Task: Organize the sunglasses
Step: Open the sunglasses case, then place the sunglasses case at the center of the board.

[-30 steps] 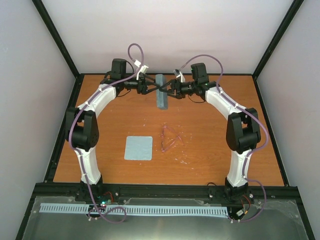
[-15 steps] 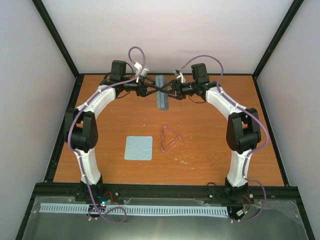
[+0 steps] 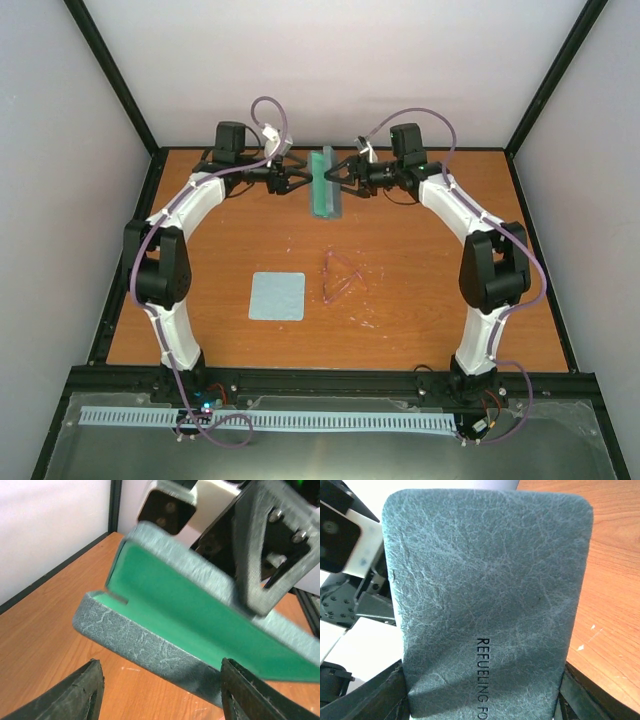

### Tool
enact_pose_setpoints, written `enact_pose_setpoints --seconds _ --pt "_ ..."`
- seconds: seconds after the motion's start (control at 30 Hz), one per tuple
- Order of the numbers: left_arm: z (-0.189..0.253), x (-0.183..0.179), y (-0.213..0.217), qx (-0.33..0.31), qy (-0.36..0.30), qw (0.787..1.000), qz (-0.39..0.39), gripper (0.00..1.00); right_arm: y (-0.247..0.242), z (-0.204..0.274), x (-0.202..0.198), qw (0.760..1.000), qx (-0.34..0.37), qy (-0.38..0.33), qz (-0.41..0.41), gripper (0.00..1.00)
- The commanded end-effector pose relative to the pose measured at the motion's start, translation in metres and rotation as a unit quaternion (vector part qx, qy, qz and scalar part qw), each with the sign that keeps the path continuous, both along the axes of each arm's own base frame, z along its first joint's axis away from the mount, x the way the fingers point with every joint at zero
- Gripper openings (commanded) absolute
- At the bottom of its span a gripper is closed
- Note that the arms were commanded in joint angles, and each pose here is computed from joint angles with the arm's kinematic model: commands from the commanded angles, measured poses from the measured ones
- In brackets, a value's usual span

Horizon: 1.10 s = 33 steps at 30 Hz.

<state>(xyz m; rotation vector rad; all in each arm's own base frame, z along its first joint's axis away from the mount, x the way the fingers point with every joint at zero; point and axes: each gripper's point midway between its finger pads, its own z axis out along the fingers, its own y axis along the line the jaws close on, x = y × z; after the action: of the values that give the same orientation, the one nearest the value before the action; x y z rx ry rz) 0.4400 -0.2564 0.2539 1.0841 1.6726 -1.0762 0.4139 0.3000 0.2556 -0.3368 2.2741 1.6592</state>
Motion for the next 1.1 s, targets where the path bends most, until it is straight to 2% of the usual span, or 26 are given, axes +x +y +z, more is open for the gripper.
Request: enact_pose_setpoints --seconds 0.0,0.23,0.37,0.43,0.47,0.53,0.57,0.6,0.7,0.73,0.77,0.83,0.93,1.07 --pt "-0.070 0.001 0.009 0.076 0.044 0.996 0.030 0.64 0.002 0.116 -0.045 0.982 0.097 -0.140 0.080 0.03" --pt "-0.070 0.004 0.013 0.082 0.040 0.995 0.041 0.64 -0.002 0.107 -0.042 0.985 0.084 -0.133 0.064 0.03" --pt "-0.063 0.013 0.023 0.088 0.033 0.994 0.063 0.66 -0.022 0.080 -0.017 0.993 0.017 -0.117 0.002 0.03" --pt "-0.061 0.021 0.032 0.094 0.025 0.992 0.083 0.66 -0.037 0.056 -0.001 0.995 -0.028 -0.086 -0.034 0.03" --pt "-0.061 0.024 0.036 0.098 0.023 0.991 0.092 0.66 -0.041 0.047 0.001 0.997 -0.028 -0.068 -0.036 0.03" --pt "-0.060 0.030 0.046 0.098 0.018 0.990 0.105 0.66 -0.043 0.040 0.002 0.998 0.006 -0.051 -0.039 0.03" --pt "-0.057 0.032 0.048 0.095 0.017 0.990 0.107 0.66 -0.039 0.051 0.004 0.994 0.053 -0.085 -0.031 0.03" --pt "-0.054 0.033 0.050 0.090 0.018 0.990 0.107 0.66 -0.036 0.055 -0.001 0.992 0.099 -0.078 -0.023 0.04" --pt "-0.035 0.031 0.051 0.064 0.018 0.993 0.095 0.67 -0.057 0.082 -0.016 0.959 0.258 -0.111 -0.030 0.03" --pt "-0.028 0.029 0.049 0.053 0.022 0.995 0.086 0.69 -0.063 0.071 -0.011 0.946 0.312 -0.078 -0.038 0.03" --pt "-0.018 0.024 0.045 0.035 0.025 0.997 0.068 0.70 -0.059 0.062 -0.009 0.946 0.321 -0.043 -0.030 0.03" --pt "0.000 0.015 0.040 0.007 0.031 0.999 0.039 0.71 -0.043 0.066 -0.018 0.948 0.308 -0.079 0.007 0.03" --pt "0.019 0.004 0.035 -0.022 0.046 0.999 0.010 0.73 -0.023 0.071 -0.020 0.948 0.306 -0.079 0.046 0.03" --pt "0.023 0.007 0.035 -0.020 0.061 0.998 0.027 0.73 -0.016 0.082 -0.023 0.946 0.303 -0.090 0.070 0.03"
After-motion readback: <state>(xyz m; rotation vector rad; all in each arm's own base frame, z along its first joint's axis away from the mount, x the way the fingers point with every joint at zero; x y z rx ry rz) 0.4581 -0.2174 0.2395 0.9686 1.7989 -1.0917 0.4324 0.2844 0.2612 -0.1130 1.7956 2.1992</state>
